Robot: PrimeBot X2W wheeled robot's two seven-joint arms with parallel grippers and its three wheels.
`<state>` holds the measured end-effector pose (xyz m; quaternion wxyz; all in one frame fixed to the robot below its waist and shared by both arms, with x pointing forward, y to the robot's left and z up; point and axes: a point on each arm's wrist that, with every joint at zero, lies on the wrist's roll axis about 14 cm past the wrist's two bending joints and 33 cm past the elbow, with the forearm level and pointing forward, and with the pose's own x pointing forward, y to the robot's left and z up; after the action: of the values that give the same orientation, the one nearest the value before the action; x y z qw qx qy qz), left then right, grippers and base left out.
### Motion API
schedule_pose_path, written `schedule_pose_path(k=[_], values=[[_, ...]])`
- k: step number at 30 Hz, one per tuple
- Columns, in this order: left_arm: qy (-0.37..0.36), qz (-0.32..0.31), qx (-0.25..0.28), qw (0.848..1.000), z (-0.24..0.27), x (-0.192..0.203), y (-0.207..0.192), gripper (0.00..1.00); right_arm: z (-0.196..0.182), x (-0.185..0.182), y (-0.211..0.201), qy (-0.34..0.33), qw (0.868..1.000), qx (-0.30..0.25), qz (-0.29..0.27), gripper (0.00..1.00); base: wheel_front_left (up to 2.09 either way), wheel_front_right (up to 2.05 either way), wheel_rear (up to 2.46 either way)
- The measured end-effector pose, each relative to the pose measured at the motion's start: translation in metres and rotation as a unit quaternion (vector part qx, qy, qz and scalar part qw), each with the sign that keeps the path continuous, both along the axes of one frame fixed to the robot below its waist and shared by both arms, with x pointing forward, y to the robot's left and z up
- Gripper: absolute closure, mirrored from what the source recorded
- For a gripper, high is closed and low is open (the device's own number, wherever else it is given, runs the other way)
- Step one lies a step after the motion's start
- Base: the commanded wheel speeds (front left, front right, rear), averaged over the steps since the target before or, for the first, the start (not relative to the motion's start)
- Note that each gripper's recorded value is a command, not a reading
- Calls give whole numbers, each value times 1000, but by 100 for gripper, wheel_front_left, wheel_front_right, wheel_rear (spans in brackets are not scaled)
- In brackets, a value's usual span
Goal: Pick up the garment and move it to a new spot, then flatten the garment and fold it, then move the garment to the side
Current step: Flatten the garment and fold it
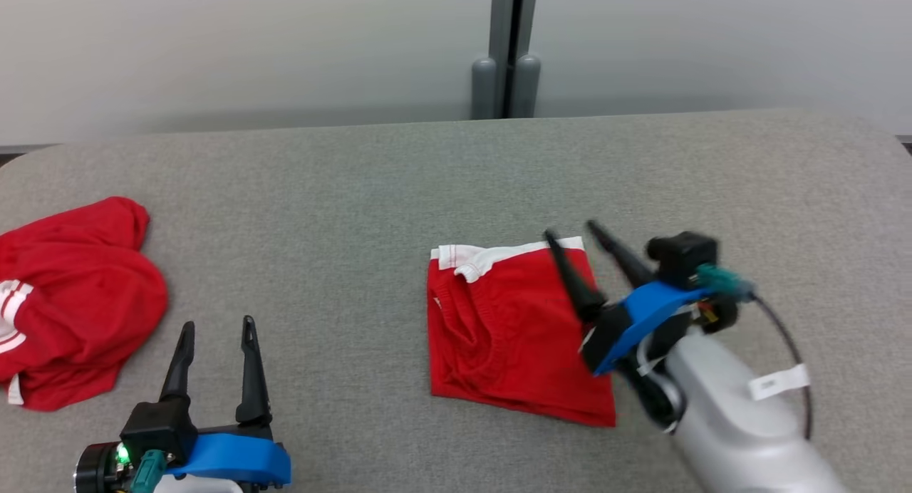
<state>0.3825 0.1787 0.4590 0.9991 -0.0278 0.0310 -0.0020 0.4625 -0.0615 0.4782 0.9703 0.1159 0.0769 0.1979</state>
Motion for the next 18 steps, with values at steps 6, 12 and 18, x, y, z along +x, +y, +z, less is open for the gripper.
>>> schedule_pose_path(k=[6, 12, 18], values=[[-1, -9, 4, 1000, 0, 1, -4, 0, 30, -6, -69, -69, 994, -11, -79, 0, 0, 0, 0], [-7, -16, 9, 1000, 4, 5, -6, 0, 35, -33, -113, -98, 985, -26, -139, 0, 0, 0, 0], [-11, -13, 13, 1000, 7, 4, -4, 0, 27, -63, -125, -95, 980, -25, -171, 0, 0, 0, 0]])
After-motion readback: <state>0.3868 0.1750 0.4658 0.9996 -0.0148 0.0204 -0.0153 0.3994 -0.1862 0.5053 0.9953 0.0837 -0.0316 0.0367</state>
